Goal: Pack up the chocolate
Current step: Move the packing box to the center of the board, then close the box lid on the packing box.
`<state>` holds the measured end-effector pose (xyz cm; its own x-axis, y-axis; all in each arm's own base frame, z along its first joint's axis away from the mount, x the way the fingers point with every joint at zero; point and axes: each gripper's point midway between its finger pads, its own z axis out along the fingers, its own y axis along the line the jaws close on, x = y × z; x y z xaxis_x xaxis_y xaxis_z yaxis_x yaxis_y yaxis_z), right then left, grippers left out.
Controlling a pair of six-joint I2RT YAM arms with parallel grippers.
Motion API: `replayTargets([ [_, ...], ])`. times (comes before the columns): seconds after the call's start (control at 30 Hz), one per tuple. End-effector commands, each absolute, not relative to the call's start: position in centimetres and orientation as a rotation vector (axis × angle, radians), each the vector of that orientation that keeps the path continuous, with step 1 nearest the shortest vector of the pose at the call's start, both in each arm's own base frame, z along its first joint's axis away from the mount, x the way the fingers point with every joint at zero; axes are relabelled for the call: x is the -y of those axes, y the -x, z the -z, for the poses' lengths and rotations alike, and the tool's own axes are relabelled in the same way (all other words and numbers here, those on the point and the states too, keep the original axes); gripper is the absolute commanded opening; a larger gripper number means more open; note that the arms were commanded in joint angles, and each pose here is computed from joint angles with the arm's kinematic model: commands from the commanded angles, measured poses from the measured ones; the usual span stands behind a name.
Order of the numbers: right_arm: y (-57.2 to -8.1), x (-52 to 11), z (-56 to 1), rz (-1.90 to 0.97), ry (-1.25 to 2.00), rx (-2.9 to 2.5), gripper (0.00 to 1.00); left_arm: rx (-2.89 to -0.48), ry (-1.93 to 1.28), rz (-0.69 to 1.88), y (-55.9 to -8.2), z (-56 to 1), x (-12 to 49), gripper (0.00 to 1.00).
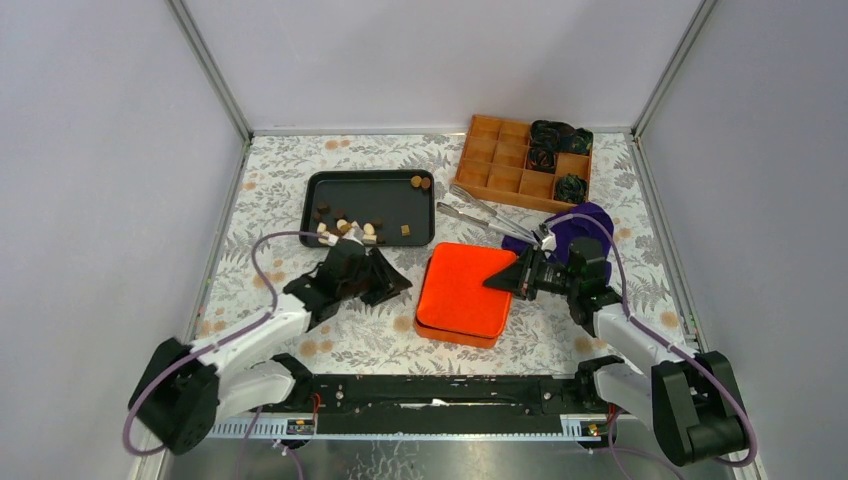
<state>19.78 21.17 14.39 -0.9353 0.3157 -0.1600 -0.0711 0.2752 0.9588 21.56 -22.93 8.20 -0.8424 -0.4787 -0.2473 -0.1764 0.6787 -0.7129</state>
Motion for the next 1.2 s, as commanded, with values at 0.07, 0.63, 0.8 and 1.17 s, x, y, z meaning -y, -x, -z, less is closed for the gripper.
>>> replayTargets([
  [0.07,-21.0,-22.4,-15.2,-1.648,-0.209,-2.139,0.13,-2.365,0.624,0.878,-20.8,-9.8,19.3,0.63],
  [0.63,-21.0,-22.2,-12.8,-1.512,-0.233,-2.226,0.15,-2.392,0.473,1.128,-19.7,-10.3,23.1,0.69],
  [0.8,-20.7,-21.7,-12.4,-1.484,-0.25,-2.228,0.19,-2.447,0.405,1.137,-20.0,-9.6,24.9,0.66],
  [1.17,-20.3,-21.9,-11.6,-1.503,-0.26,-2.258,0.2,-2.434,0.4,1.13,-20.3,-10.0,25.3,0.67],
])
